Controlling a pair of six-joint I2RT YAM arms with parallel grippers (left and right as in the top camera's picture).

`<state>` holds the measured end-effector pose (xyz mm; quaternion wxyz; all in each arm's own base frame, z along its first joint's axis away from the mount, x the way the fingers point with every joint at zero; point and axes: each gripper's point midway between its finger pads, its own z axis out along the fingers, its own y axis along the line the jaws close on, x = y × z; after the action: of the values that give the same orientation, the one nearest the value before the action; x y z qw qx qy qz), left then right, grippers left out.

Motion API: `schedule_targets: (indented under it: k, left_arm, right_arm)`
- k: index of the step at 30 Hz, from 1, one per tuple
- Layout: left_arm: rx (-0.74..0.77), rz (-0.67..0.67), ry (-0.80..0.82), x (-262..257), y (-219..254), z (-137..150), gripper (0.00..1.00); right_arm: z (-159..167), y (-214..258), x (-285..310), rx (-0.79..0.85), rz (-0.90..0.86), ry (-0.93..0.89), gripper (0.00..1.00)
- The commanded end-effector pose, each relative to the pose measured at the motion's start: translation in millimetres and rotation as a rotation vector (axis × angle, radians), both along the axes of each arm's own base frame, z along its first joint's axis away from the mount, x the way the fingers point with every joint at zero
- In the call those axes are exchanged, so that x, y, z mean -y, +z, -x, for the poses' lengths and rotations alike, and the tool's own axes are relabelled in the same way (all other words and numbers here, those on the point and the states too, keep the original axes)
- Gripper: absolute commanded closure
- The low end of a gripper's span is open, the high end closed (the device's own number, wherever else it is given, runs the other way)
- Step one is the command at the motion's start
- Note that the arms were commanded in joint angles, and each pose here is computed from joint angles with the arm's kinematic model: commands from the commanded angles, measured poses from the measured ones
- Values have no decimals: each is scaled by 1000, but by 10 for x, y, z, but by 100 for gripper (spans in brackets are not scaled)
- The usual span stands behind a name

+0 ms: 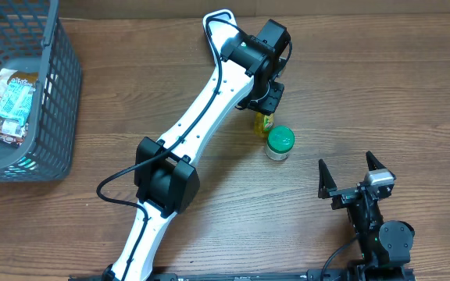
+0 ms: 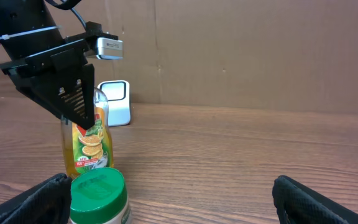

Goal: Scan the item barcode
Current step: 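Carry the bottle beside the jar and lower it upright, then release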

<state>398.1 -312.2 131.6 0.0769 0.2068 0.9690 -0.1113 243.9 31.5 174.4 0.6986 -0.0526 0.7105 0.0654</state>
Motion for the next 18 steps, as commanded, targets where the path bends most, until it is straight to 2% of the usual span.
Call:
schedule_targets:
  k: [1, 5, 9, 13, 18]
  left_arm:
    - [56, -20, -18, -23, 73, -69, 87]
    - [166, -122, 92, -228, 90, -319, 87]
    - [225, -124, 144, -273, 131, -484, 86]
    - [240, -112, 162, -259, 129, -542, 84]
    - [276, -167, 221, -346, 84, -595, 85]
  right_arm:
    - [-1, -24, -8, 1, 1, 5, 0]
    - [-1, -23, -8, 2, 1, 5, 0]
    - [0, -22, -8, 2, 1, 5, 0]
    - [0, -22, -8, 2, 1, 5, 0]
    - [0, -23, -8, 2, 1, 5, 0]
